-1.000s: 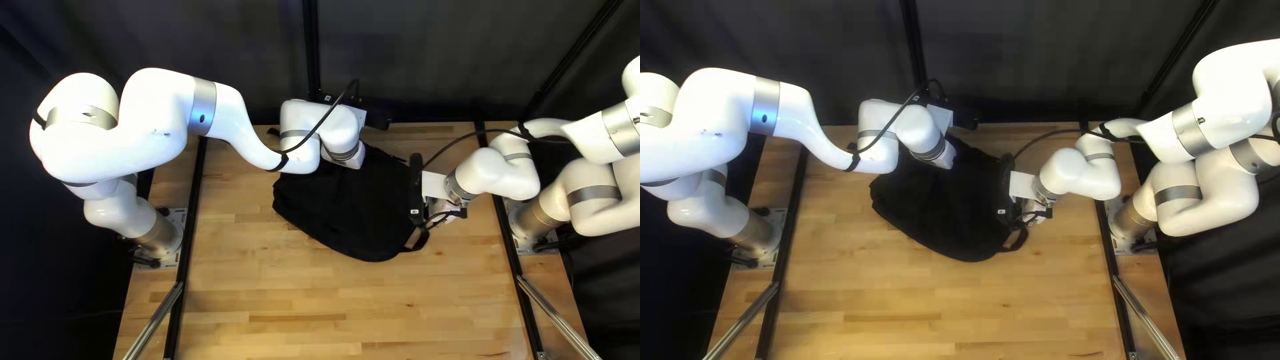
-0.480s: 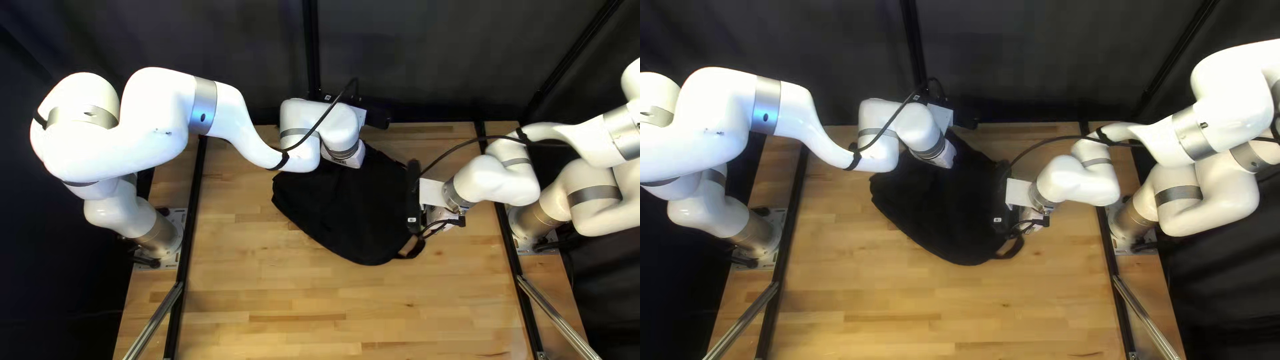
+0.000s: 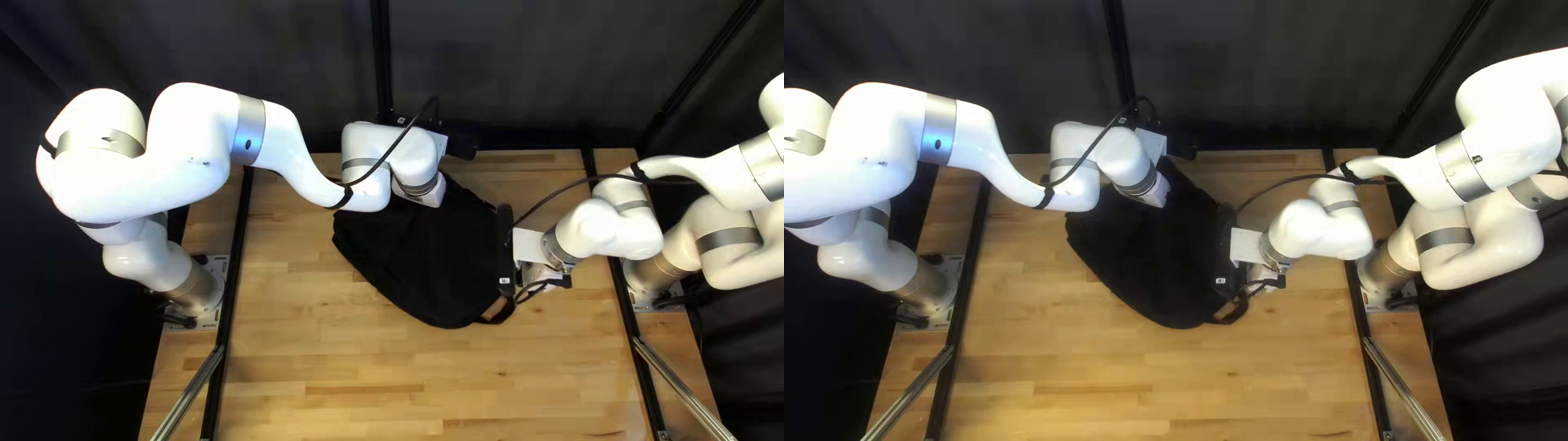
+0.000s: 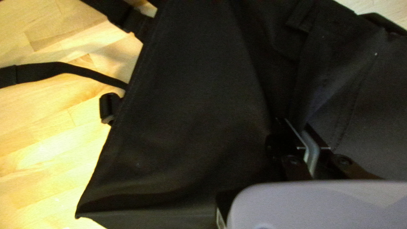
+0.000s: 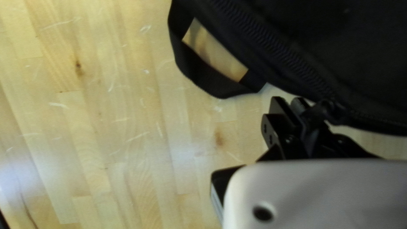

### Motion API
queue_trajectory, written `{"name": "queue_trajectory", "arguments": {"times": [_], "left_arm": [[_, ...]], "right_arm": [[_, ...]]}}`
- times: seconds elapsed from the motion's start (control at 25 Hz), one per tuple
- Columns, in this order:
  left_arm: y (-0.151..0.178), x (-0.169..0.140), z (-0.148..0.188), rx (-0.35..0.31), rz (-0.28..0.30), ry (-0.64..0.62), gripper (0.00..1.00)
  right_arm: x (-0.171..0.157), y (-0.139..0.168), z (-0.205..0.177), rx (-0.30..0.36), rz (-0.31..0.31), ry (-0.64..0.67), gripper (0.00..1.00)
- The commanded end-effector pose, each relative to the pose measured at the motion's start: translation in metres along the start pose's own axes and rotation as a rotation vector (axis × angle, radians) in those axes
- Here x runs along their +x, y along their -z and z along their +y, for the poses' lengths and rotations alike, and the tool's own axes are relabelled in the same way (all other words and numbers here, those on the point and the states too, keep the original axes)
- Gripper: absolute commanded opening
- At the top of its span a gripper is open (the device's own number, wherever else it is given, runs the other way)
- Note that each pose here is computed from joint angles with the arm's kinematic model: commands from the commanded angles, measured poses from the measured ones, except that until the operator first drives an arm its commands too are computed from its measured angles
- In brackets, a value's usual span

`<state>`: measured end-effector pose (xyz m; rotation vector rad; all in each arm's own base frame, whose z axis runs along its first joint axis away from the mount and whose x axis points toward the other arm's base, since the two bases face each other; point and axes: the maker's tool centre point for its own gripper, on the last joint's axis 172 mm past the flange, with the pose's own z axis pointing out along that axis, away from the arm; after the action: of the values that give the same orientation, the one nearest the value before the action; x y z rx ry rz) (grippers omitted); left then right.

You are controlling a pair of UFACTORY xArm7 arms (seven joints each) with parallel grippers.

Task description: Remove a lunch box from a kids backpack

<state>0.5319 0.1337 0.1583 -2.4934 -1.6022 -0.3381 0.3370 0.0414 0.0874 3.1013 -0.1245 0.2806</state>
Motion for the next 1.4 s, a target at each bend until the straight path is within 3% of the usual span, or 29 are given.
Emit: {"name": "queue_trajectory", "arguments": {"times": [0.04, 0.32, 0.52, 0.76, 1.04, 1.4], "left_arm": [[0.004, -0.006, 0.000, 0.000, -0.004, -0.022, 1.00], [0.020, -0.019, 0.000, -0.005, -0.005, -0.065, 1.00], [0.035, -0.053, -0.007, -0.017, -0.002, -0.115, 1.00], [0.058, -0.092, -0.044, -0.015, 0.014, -0.179, 1.00], [0.055, -0.102, -0.050, -0.011, 0.021, -0.208, 1.00], [0.068, -0.119, -0.069, -0.010, 0.022, -0.226, 1.00]], "right_arm": [[-0.005, -0.002, -0.009, 0.011, -0.006, -0.003, 0.00], [0.001, 0.004, -0.019, 0.023, -0.002, -0.007, 0.00], [0.003, 0.004, -0.025, 0.035, -0.007, -0.015, 0.00], [0.013, 0.000, -0.032, 0.048, -0.009, -0.009, 0.00], [0.015, 0.008, -0.012, 0.055, -0.016, -0.017, 0.00], [0.052, 0.005, -0.047, 0.068, -0.009, 0.020, 0.00]]}}
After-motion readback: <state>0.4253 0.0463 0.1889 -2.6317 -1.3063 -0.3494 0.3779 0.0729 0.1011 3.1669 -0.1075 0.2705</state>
